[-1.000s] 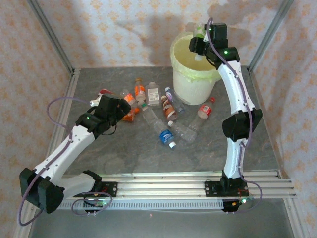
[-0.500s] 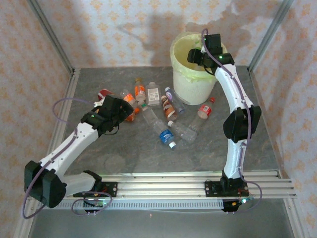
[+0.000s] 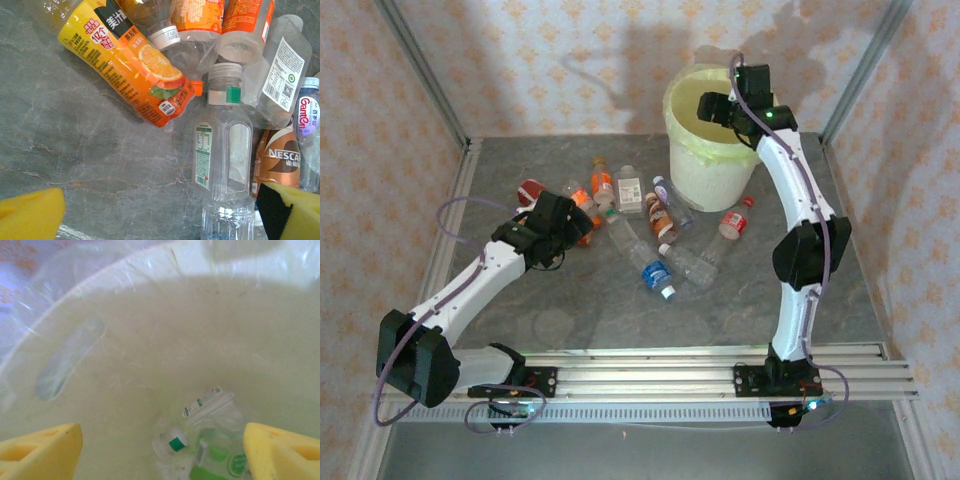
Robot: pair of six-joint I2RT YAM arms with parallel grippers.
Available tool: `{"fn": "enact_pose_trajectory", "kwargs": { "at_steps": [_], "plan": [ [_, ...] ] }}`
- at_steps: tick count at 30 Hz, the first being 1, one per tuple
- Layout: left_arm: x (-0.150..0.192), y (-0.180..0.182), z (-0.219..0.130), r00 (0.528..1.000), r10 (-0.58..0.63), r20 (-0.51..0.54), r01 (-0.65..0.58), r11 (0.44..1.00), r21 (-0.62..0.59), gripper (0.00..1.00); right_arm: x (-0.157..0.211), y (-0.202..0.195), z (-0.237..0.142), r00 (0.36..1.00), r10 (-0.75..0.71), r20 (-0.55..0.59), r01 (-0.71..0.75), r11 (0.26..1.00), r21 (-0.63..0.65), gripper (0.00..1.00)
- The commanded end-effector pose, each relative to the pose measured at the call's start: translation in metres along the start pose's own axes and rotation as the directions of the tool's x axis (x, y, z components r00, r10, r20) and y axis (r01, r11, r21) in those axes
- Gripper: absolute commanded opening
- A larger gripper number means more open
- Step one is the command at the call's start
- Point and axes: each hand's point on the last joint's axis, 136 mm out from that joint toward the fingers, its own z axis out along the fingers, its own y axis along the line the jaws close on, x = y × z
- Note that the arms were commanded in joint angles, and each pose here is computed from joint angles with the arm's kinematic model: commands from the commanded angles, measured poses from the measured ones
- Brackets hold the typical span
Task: Put the plastic bottles in the bin
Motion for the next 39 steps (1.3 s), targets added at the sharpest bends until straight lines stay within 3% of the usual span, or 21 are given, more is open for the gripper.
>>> {"fn": "enact_pose_trajectory", "kwargs": {
  "at_steps": [1, 7, 12, 16, 20, 23, 27, 32, 36, 39],
  "plan": [
    [0.0, -0.008, 0.001, 1.0, 0.007, -0.02, -0.006, 1.0, 0.029, 1.0, -0.043, 0.019, -0.065, 0.989, -0.051, 0.137, 0.059, 0.997, -0.058, 0.85],
    [0.008, -0.022, 0.01, 0.997, 0.025, -0.076, -0.021, 0.998, 0.064, 1.0, -0.045, 0.039, -0.109, 0.983, -0.063, 0.171, 0.091, 0.983, -0.159, 0.86],
    [0.012, -0.027, 0.017, 0.995, 0.03, -0.095, -0.024, 0.998, 0.066, 1.0, -0.008, 0.063, -0.154, 0.964, -0.155, 0.214, 0.217, 0.928, -0.302, 0.89],
    [0.014, -0.032, 0.019, 0.994, 0.047, -0.101, -0.038, 0.995, 0.087, 1.0, 0.052, 0.066, -0.181, 0.944, -0.255, 0.211, 0.317, 0.882, -0.349, 0.92],
    [0.013, -0.035, 0.022, 0.996, 0.036, -0.086, -0.026, 0.993, 0.113, 1.0, 0.145, 0.061, -0.19, 0.915, -0.399, 0.056, 0.383, 0.818, -0.43, 0.94],
    [0.01, -0.038, 0.022, 0.997, 0.017, -0.072, -0.008, 0.992, 0.124, 1.0, 0.223, 0.035, -0.177, 0.824, -0.546, -0.151, 0.452, 0.795, -0.405, 0.93],
    [0.005, -0.04, 0.019, 0.999, -0.014, -0.048, 0.021, 0.991, 0.133, 1.0, 0.285, 0.019, -0.158, 0.666, -0.673, -0.322, 0.541, 0.733, -0.413, 0.9],
    [0.005, -0.037, 0.017, 0.999, -0.014, -0.048, 0.02, 0.992, 0.126, 1.0, 0.318, 0.034, -0.131, 0.514, -0.796, -0.32, 0.62, 0.602, -0.503, 0.85],
    [0.01, -0.026, 0.019, 0.998, -0.019, -0.053, 0.024, 0.995, 0.101, 1.0, 0.329, 0.036, -0.104, 0.446, -0.833, -0.326, 0.656, 0.553, -0.514, 0.81],
    [0.01, -0.022, 0.018, 0.999, -0.02, -0.051, 0.025, 0.996, 0.089, 1.0, 0.342, 0.029, -0.091, 0.34, -0.869, -0.36, 0.693, 0.491, -0.528, 0.75]
  ]
}}
